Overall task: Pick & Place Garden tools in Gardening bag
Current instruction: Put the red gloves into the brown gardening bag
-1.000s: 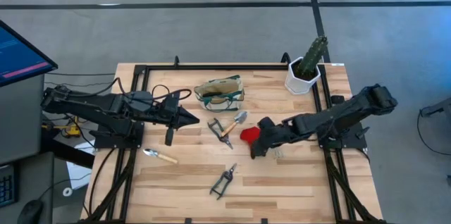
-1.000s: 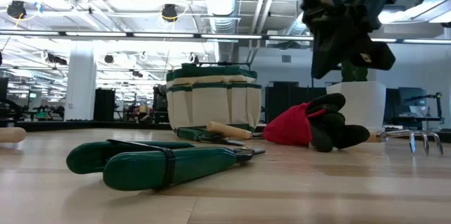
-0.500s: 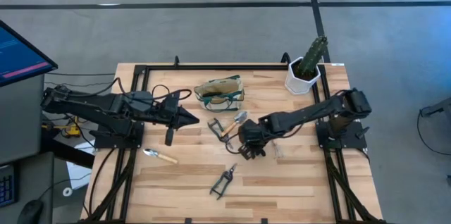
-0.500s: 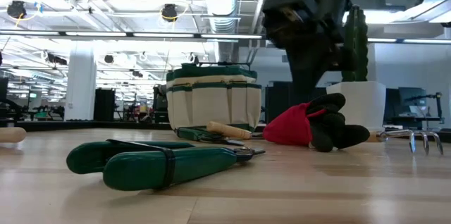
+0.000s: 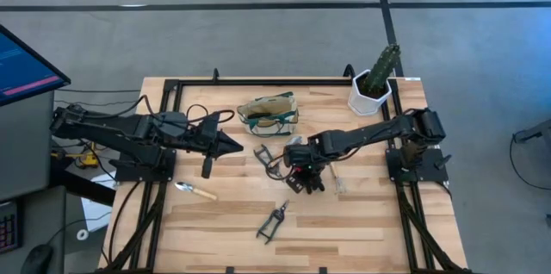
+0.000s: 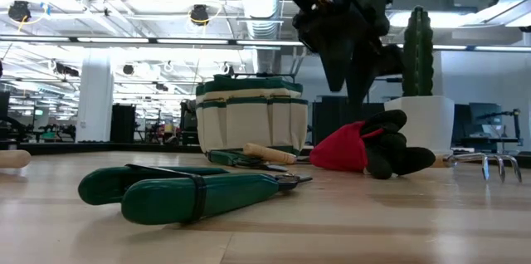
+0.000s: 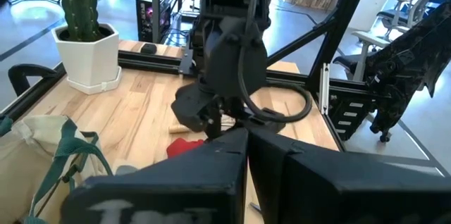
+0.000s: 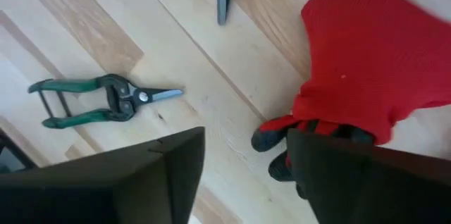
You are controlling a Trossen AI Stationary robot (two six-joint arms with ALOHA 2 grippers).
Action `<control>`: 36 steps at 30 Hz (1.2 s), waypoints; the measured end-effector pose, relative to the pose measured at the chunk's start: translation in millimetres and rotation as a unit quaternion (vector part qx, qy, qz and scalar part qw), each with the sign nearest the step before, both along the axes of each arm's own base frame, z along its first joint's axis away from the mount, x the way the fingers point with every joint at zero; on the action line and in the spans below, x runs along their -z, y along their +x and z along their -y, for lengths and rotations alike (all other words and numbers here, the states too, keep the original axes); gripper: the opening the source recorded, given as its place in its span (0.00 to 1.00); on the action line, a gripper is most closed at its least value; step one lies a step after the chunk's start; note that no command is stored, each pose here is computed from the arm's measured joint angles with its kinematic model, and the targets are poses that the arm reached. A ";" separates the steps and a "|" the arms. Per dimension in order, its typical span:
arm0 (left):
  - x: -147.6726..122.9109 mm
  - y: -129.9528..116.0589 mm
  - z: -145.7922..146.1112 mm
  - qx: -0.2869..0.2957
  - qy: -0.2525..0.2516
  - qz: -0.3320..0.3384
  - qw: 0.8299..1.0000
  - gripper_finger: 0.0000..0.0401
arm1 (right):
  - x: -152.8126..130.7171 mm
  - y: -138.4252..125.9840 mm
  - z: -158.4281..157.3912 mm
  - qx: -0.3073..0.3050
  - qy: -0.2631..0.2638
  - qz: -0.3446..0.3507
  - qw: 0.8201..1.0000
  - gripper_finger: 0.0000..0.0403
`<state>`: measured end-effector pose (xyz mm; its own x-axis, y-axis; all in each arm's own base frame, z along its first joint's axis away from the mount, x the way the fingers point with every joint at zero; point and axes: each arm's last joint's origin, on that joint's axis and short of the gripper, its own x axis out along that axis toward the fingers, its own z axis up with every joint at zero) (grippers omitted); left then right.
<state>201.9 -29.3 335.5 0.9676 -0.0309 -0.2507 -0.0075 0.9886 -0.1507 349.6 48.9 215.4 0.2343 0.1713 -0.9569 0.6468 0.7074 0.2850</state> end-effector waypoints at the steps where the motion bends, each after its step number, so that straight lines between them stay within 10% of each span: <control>1: 0.1 0.0 0.0 0.000 0.000 0.000 1.000 0.00 | -2.6 0.2 1.4 -0.005 -0.003 -0.002 1.000 0.52; 36: 1.3 -0.2 0.0 0.000 0.000 -0.006 1.000 0.00 | 40.4 6.9 25.2 0.003 -0.074 -0.076 0.994 0.61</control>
<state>201.8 -29.2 334.1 0.9645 -0.0307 -0.2623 -0.0097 0.9884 -0.1513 356.6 23.7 175.0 0.0856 0.0257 -0.9960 0.6785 0.7305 0.0772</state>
